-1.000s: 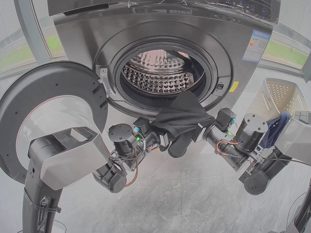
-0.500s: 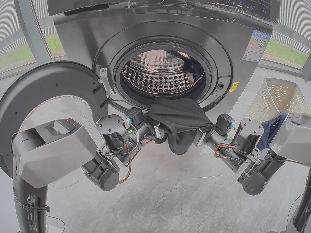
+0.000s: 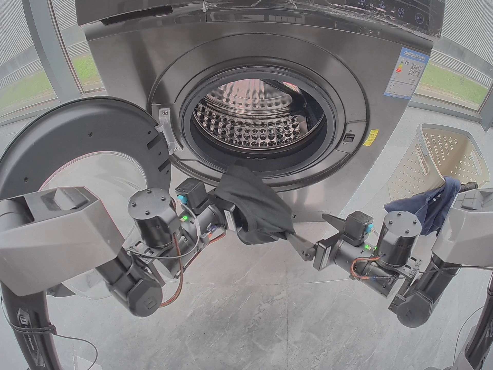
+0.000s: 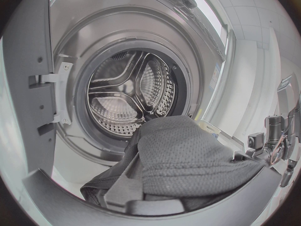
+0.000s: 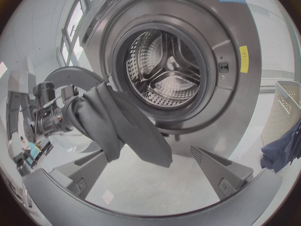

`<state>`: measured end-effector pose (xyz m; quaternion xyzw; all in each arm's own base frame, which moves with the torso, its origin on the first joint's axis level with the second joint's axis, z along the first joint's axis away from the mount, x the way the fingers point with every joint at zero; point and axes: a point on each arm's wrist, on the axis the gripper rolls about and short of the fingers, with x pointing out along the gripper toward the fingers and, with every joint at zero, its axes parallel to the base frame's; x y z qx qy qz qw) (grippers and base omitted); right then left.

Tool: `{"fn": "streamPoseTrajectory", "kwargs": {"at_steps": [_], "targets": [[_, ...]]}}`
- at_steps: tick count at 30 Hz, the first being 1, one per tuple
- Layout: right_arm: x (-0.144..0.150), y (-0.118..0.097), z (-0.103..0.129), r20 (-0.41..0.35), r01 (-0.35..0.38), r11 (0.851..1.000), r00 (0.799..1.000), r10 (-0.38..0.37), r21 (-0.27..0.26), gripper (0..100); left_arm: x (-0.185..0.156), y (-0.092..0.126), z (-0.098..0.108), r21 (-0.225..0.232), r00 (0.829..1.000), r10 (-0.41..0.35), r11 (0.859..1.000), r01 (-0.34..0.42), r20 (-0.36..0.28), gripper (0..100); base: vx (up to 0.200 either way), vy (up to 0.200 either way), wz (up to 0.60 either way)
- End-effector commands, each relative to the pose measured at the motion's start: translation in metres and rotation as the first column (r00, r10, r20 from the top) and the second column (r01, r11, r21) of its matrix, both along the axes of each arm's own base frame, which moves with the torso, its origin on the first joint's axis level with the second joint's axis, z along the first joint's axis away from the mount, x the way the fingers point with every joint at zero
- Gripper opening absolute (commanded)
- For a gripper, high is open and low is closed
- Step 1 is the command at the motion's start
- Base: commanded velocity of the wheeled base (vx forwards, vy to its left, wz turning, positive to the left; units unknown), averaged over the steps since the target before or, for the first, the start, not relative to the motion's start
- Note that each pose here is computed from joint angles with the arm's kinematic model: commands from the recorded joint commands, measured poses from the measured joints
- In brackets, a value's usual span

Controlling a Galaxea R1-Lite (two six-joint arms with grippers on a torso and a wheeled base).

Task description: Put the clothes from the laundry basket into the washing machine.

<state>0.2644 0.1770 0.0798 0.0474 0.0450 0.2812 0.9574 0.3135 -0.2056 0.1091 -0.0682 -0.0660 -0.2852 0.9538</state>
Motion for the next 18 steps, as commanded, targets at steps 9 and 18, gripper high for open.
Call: {"fn": "streamPoseTrajectory", "kwargs": {"at_steps": [9,18], "targets": [[-0.052,-0.041,0.007,-0.040,-0.145,0.985,0.989,0.142,-0.096,100,-0.075,0.047,0.025,0.027,0.999,-0.011,1.000,0.013,-0.053,0,0.000,0.000,0.00],[-0.026,-0.058,0.017,0.019,0.020,0.997,1.000,-0.018,-0.069,100,-0.089,0.054,0.023,0.017,0.995,-0.027,0.999,0.029,-0.093,0,0.000,0.000,0.00]]}}
